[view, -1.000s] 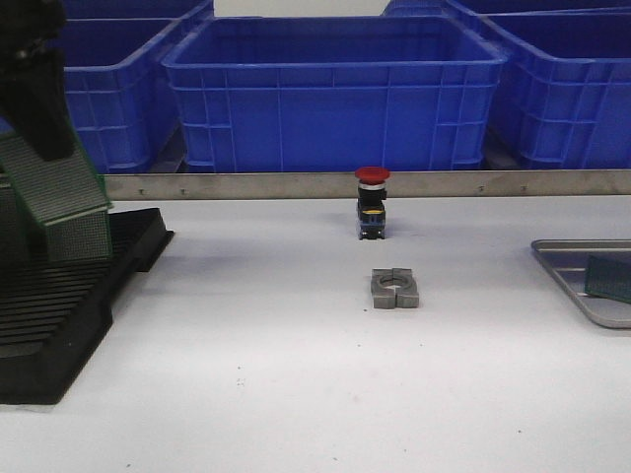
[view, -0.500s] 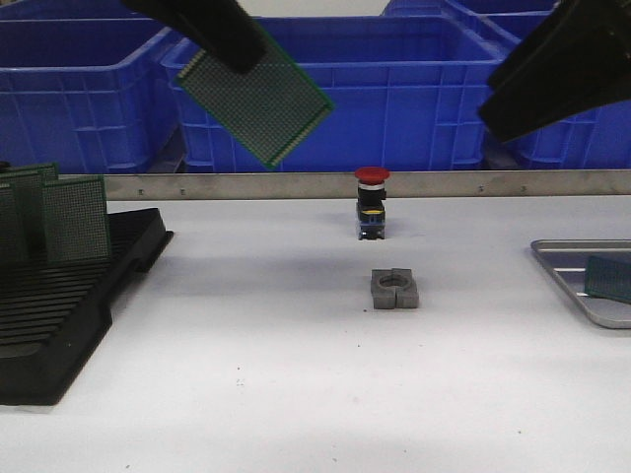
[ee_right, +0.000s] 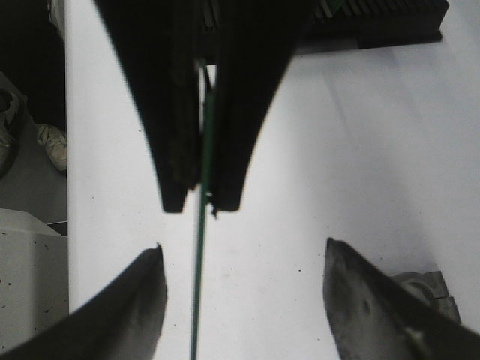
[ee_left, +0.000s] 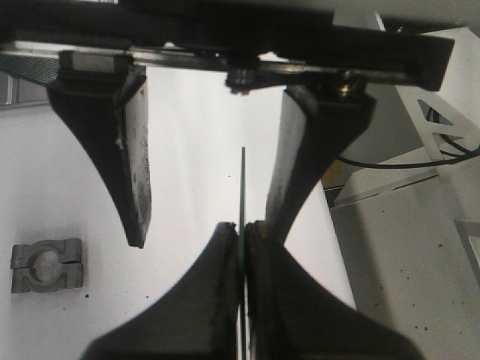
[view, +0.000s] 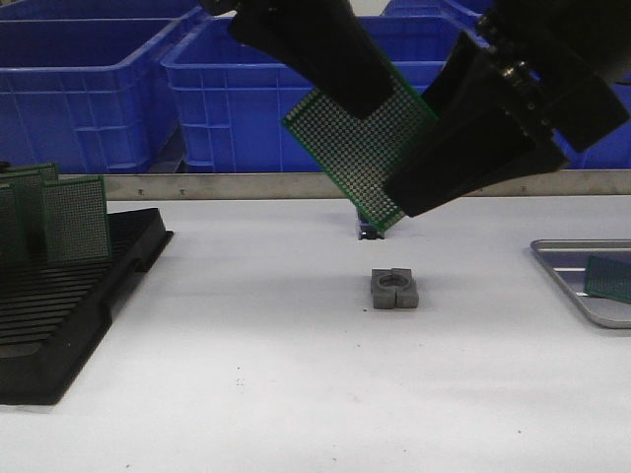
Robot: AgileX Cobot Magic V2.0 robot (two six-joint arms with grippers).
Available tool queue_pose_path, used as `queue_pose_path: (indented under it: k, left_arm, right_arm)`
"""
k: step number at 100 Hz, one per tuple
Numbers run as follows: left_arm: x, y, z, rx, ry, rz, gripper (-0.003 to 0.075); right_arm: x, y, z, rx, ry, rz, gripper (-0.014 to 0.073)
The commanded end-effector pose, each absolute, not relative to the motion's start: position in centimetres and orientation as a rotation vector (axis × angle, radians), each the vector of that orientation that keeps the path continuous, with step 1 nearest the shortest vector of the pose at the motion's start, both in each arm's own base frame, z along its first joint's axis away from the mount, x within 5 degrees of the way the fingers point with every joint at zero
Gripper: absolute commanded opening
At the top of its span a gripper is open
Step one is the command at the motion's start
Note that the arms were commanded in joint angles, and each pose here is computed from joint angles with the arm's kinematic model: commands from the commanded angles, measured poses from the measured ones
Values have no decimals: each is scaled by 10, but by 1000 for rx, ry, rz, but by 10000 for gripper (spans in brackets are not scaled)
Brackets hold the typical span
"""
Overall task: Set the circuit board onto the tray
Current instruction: 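Hand the second board from the left gripper to the right gripper, then lower the second board onto the silver tray with the right gripper and release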
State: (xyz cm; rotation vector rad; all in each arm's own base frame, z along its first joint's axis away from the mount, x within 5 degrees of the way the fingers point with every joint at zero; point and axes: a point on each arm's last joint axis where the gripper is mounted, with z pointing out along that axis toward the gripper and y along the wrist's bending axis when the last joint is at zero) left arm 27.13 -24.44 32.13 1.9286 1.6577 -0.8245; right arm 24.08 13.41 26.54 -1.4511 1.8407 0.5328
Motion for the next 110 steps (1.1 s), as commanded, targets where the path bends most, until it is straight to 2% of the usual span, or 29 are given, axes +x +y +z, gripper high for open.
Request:
queue_pose_path:
  k: [1, 12, 20, 23, 29, 36, 43, 53, 63, 74, 83, 96, 110]
  left_arm:
    - [258, -245, 349, 1913, 1570, -891, -20]
    - [258, -245, 349, 1913, 1570, -891, -20]
    - [258, -245, 349, 1913, 1570, -891, -20]
    - [258, -245, 349, 1912, 1570, -890, -19]
    - [258, -245, 349, 1912, 1570, -890, -9]
    - [258, -245, 349, 1912, 1570, -890, 48]
    - [258, -245, 349, 1910, 1570, -889, 155]
    - [259, -245, 349, 1898, 1575, -882, 358]
    - [264, -245, 348, 1870, 1585, -817, 482]
    - [277, -237, 348, 1831, 1606, -668, 505]
    - [286, -229, 350, 1775, 1652, -642, 505]
    - [294, -219, 350, 1705, 1722, -658, 505]
    - [295, -217, 350, 1674, 1757, -669, 505]
  right_arm:
    - [242, 137, 280, -1405, 1792, 543, 341]
    - [242, 137, 280, -1405, 1792, 543, 86]
    - [242, 137, 280, -1405, 1792, 543, -45]
    - [242, 137, 280, -1404, 1793, 544, -70]
    - [242, 137, 280, -1405, 1792, 545, -62]
    - [242, 137, 280, -1405, 1792, 545, -64]
    - [242, 137, 280, -1405, 1793, 546, -64]
    - [242, 137, 280, -1389, 1808, 556, -64]
    - [243, 134, 280, -1340, 1858, 586, -64]
    - [246, 120, 277, -1258, 1967, 632, -64]
    - [251, 100, 272, -1153, 2092, 663, -64]
    - [264, 61, 268, -844, 2260, 648, -64]
    - [282, 15, 256, -504, 2357, 568, -64]
